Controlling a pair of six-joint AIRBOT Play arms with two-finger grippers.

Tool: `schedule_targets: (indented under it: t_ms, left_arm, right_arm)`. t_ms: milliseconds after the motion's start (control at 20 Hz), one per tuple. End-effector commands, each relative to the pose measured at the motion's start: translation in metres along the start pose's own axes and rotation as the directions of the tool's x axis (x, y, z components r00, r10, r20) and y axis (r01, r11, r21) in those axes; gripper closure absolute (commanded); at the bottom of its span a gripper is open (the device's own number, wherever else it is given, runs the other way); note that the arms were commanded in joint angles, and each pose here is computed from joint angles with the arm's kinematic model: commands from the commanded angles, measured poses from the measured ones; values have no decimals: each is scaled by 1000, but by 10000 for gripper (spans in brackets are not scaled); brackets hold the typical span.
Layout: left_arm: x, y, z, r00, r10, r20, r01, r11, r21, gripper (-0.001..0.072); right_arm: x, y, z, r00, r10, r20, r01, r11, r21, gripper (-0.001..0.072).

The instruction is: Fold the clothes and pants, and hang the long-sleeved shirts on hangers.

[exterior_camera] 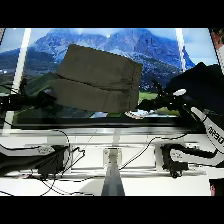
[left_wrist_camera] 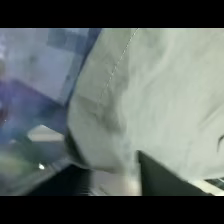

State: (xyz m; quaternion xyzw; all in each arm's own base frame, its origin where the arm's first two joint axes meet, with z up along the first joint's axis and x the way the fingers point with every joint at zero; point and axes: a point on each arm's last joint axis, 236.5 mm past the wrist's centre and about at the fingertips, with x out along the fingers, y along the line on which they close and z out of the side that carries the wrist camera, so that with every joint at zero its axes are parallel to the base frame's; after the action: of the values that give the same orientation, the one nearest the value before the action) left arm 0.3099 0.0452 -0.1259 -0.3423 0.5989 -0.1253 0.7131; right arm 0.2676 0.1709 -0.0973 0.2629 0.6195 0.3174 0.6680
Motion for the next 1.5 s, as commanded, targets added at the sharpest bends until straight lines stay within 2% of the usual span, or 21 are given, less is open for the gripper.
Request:
schedule_targets:
  t_ms: [0, 100, 300, 400, 500, 600, 700, 800, 900, 1050, 1150, 1200, 1300, 1400, 1450]
  left_arm:
    - [7, 8, 15, 998, 24, 56, -26, 999, 40, 555]
    - [7, 7, 19, 997, 19, 70, -21, 999, 40, 703]
    - [-15, -9, 36, 990, 23, 139, -38, 994, 100, 705]
    - [-51, -30, 61, 970, 43, 241, -88, 980, 180, 704]
    - [-105, -67, 89, 921, 50, 387, -168, 946, 276, 704]
    - [-174, -124, 116, 816, -1, 577, -245, 905, 348, 704]
    - [-252, -196, 125, 651, -114, 751, -304, 867, 395, 704]
    - [-330, -262, 109, 450, -217, 866, -388, 827, 408, 704]
    - [-398, -308, 73, 226, -270, 936, -506, 788, 350, 704]
    - [-485, -354, -7, -120, -318, 941, -659, 734, 164, 703]
    - [-518, -374, -60, -272, -346, 898, -723, 689, 46, 703]
    - [-524, -382, -81, -311, -361, 879, -744, 668, 11, 703]
    - [-525, -389, -103, -328, -376, 867, -775, 632, -18, 704]
    - [-514, -385, -91, -276, -364, 889, -781, 624, 13, 706]
    - [-500, -377, -72, -208, -342, 916, -783, 619, 53, 706]
  right_arm:
    - [-4, 5, 9, 1000, 4, 12, -4, 1000, -25, 687]
    - [-7, 8, 15, 1000, 5, 18, -4, 999, -42, 687]
    - [-20, 36, 24, 997, 71, -16, -72, 992, -108, 687]
    - [-37, 63, 36, 993, 116, -34, -120, 977, -177, 688]
    - [-64, 95, 63, 992, 123, 20, -113, 954, -279, 688]
    - [-105, 136, 97, 982, 116, 149, -45, 910, -412, 689]
    - [-157, 192, 119, 946, 134, 295, 52, 835, -548, 689]
    - [-214, 254, 122, 882, 183, 434, 162, 748, -644, 688]
    - [-264, 316, 100, 808, 273, 522, 239, 659, -714, 688]
    - [-312, 389, 38, 725, 416, 549, 286, 543, -790, 688]
    - [-330, 423, -7, 682, 506, 529, 277, 491, -826, 688]
    - [-336, 436, -26, 663, 540, 518, 269, 475, -838, 688]
    - [-349, 450, -49, 622, 578, 528, 275, 470, -839, 688]
    - [-360, 453, -47, 576, 581, 575, 302, 503, -810, 689]
    - [-363, 448, -37, 562, 563, 606, 308, 538, -785, 689]
